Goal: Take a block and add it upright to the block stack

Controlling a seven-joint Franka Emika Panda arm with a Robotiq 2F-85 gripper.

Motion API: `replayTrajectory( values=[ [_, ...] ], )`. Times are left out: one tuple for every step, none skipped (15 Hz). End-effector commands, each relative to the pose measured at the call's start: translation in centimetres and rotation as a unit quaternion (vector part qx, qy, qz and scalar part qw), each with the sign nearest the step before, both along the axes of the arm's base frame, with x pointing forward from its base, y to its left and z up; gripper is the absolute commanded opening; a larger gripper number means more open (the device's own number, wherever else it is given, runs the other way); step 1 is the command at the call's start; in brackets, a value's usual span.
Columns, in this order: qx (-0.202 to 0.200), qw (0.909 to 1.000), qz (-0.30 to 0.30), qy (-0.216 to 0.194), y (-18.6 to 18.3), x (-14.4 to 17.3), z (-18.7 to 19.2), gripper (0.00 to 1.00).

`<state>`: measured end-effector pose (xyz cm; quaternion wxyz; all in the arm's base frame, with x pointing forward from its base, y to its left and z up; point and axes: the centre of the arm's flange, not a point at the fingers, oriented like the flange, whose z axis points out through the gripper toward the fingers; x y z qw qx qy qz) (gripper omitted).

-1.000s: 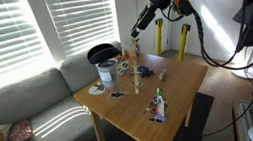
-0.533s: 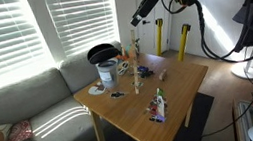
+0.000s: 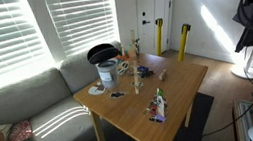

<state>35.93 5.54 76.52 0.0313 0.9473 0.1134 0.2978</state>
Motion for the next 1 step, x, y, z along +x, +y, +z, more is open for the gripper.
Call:
replayTrajectory(
  values=[
    [-0.003, 0.9996, -0.018, 0.020, -0.64, -1.26, -0.03, 1.00]
  ],
)
